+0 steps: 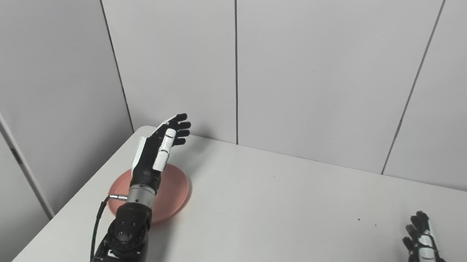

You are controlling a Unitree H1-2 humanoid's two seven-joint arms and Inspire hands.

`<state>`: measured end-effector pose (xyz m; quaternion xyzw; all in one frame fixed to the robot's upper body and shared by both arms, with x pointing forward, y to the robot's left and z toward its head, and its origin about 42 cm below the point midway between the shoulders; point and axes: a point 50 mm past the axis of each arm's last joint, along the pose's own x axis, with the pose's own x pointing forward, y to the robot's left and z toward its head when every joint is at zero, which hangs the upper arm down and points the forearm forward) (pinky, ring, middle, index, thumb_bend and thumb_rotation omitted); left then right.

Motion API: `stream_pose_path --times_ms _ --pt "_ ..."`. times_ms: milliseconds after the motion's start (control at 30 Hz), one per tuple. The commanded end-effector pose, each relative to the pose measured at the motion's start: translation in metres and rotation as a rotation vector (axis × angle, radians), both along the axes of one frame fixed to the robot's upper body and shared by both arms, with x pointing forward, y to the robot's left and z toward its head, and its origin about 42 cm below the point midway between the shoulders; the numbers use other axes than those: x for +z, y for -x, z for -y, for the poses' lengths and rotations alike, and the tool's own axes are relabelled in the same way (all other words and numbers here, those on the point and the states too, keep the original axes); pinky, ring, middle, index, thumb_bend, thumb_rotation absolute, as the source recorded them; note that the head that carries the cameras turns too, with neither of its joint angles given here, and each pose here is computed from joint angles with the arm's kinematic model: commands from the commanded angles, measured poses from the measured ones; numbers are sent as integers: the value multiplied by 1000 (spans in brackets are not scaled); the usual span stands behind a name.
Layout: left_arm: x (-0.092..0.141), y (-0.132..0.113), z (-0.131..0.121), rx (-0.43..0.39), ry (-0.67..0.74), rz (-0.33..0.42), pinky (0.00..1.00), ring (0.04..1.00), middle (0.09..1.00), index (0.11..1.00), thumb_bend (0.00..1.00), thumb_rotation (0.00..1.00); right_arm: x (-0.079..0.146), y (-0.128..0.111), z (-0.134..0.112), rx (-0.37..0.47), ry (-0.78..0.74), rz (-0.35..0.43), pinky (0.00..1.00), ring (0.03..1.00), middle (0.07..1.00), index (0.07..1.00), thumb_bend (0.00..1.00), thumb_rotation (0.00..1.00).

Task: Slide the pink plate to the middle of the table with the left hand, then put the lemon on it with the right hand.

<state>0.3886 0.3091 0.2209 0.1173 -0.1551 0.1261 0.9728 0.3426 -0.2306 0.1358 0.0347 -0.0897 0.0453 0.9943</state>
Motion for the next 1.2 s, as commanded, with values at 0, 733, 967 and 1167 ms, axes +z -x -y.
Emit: stream_pose_path --times_ms 0,733,967,1167 --pt "22 1 -11 29 -21 78 772 781 784 768 639 1000 19 -5 -1 -4 -12 82 1000 1000 1000 994 619 1000" --pt "15 19 -70 125 16 -15 816 803 796 789 684 1000 20 -4 -1 1 -5 75 1000 1000 1000 1000 608 1000" --pt "11 29 -87 162 63 -11 839 812 799 786 669 1000 21 -4 -2 4 -5 70 1000 1000 999 1000 593 1000" --pt "4 32 -99 177 83 -20 816 814 799 787 695 1000 22 -4 -2 6 -20 77 1000 1000 999 997 596 1000"
